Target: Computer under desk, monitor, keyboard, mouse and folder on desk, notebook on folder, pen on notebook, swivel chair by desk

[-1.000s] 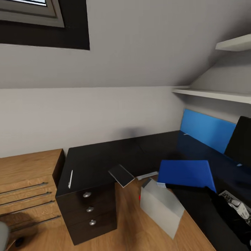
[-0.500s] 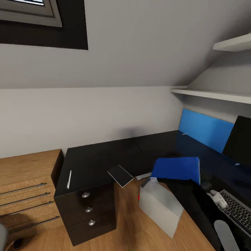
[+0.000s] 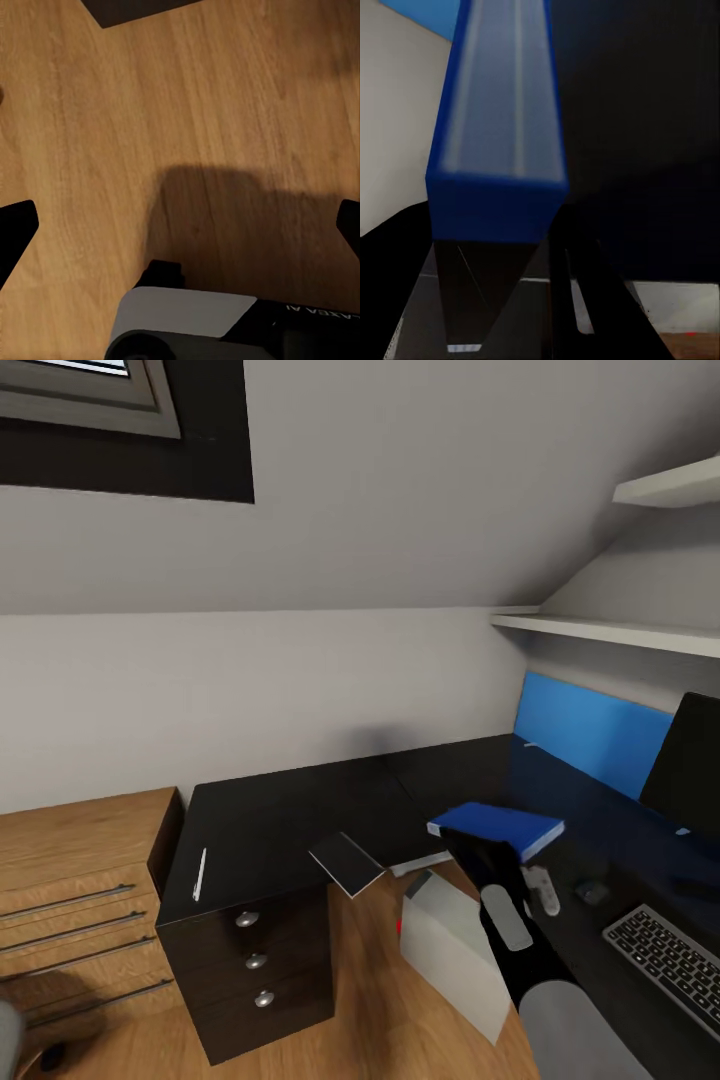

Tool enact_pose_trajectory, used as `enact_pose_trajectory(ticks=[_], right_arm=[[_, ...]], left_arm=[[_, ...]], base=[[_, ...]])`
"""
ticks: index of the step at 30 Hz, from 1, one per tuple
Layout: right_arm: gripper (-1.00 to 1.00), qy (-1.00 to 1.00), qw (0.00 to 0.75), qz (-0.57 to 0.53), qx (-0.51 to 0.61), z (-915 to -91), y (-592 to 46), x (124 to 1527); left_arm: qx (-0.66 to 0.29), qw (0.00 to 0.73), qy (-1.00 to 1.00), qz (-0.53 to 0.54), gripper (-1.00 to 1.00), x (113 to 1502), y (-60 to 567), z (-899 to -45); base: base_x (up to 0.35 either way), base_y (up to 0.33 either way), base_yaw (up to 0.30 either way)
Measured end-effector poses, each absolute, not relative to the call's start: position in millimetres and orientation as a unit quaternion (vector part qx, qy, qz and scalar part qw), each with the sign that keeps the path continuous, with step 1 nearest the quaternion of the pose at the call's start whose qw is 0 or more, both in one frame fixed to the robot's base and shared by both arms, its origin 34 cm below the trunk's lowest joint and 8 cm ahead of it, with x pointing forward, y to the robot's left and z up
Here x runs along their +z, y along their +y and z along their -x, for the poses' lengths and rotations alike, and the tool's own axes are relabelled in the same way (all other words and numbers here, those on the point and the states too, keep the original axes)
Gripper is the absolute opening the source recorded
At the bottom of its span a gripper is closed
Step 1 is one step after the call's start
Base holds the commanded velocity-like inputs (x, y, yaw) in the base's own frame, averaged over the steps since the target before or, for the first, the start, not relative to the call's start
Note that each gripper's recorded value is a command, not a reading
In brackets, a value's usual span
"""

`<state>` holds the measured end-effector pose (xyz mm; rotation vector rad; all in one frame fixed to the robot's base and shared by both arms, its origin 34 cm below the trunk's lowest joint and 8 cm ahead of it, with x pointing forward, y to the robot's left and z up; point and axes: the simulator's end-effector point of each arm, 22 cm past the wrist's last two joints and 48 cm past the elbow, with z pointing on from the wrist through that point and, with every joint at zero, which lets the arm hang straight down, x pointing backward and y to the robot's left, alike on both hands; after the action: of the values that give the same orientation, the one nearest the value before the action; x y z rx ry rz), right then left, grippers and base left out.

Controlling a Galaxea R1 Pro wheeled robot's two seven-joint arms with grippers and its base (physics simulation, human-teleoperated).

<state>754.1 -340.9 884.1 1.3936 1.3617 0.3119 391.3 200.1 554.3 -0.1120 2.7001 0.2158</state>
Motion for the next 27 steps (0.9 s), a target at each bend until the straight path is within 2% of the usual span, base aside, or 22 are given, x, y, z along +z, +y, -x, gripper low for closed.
enact_pose_trajectory(ticks=[8,16,27], right_arm=[[-1.00,0.511,0.471,-0.688,0.209,-752.8,-324.9,866.5],[-1.00,0.496,0.487,-0.682,0.230,-758.8,-327.9,877.3],[-1.00,0.497,0.495,-0.676,0.227,-758.9,-334.1,877.9]], left_arm=[[0.077,0.222,0.971,0.043,1.00,555.8,200.2,-394.7],[0.074,0.250,0.964,0.057,1.00,561.8,200.2,-405.5],[0.074,0.250,0.964,0.057,1.00,561.8,200.1,-405.3]], base=[[0.000,0.000,0.002],[0.034,-0.028,0.000],[0.207,-0.205,0.000]])
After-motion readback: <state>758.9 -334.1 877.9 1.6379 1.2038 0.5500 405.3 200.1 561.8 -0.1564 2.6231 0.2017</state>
